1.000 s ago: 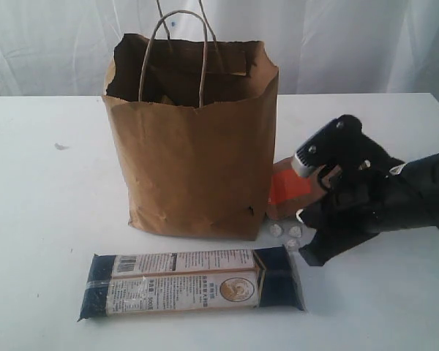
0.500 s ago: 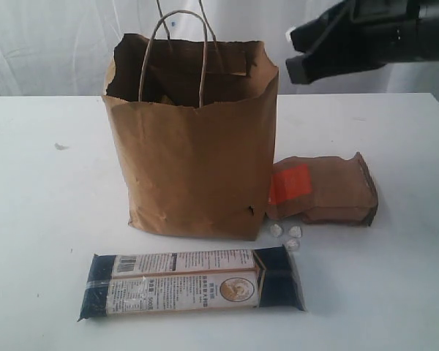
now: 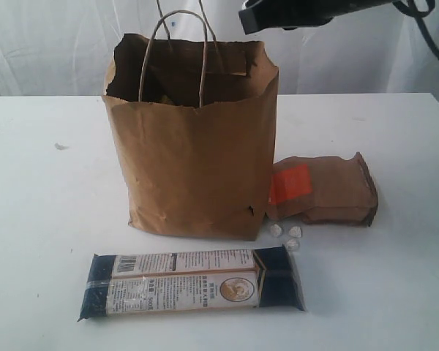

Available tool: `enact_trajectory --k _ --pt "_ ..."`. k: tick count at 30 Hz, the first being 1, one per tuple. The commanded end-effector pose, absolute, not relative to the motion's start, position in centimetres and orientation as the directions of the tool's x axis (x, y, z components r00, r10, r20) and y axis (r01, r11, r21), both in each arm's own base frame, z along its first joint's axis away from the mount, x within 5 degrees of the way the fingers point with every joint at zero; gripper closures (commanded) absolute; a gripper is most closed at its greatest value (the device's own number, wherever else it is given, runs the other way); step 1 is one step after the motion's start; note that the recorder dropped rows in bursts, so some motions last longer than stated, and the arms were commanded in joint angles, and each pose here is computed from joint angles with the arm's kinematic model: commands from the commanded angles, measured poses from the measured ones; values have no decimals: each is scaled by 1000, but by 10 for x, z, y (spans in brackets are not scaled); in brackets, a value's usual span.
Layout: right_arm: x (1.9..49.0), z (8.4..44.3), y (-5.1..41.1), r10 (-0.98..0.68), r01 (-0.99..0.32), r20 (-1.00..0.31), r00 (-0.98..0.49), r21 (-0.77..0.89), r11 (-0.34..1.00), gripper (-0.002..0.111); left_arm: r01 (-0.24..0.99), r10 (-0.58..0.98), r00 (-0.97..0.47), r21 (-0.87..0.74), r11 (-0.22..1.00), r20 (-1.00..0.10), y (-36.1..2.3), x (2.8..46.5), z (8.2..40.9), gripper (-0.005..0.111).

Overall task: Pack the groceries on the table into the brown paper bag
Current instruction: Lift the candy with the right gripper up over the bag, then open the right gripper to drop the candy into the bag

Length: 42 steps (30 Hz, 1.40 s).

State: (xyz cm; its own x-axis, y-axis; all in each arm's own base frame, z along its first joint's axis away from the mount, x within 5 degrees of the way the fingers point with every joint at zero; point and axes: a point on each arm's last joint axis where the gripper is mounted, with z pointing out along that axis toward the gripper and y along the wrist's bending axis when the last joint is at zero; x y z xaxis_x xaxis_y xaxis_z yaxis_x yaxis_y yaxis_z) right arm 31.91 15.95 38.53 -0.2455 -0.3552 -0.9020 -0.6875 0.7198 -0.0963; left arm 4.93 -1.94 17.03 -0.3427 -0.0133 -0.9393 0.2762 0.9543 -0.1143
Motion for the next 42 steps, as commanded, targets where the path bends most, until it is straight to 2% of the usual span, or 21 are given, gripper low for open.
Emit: enact_trajectory --k 1,8,18,34,36,39,41,42 --pt "330 387 169 -361 -724 -891 -276 -54 688 105 274 -19 -344 -120 954 -939 -20 49 169 107" --pt "347 390 179 -349 -740 -896 -275 -34 671 105 274 -19 -344 -120 954 -939 -20 49 169 107" --pt "354 366 214 -396 -797 -868 -299 -1 604 105 274 -19 -344 -120 954 -939 -20 49 169 107" --pt "352 356 229 -417 -818 -857 -303 10 575 105 274 -19 -344 -120 954 -939 -20 49 169 107" --pt "352 355 229 -418 -818 -855 -306 11 574 101 274 -19 -344 -120 954 -939 -20 49 169 107" --pt "352 355 229 -420 -819 -854 -306 12 573 87 274 -19 -344 -120 954 -939 -20 49 169 107" --pt "352 355 229 -419 -819 -853 -311 17 573 71 274 -19 -344 -120 954 -939 -20 49 169 107" --pt "352 355 229 -419 -819 -853 -311 17 573 57 274 -19 -344 -120 954 -939 -20 49 169 107"
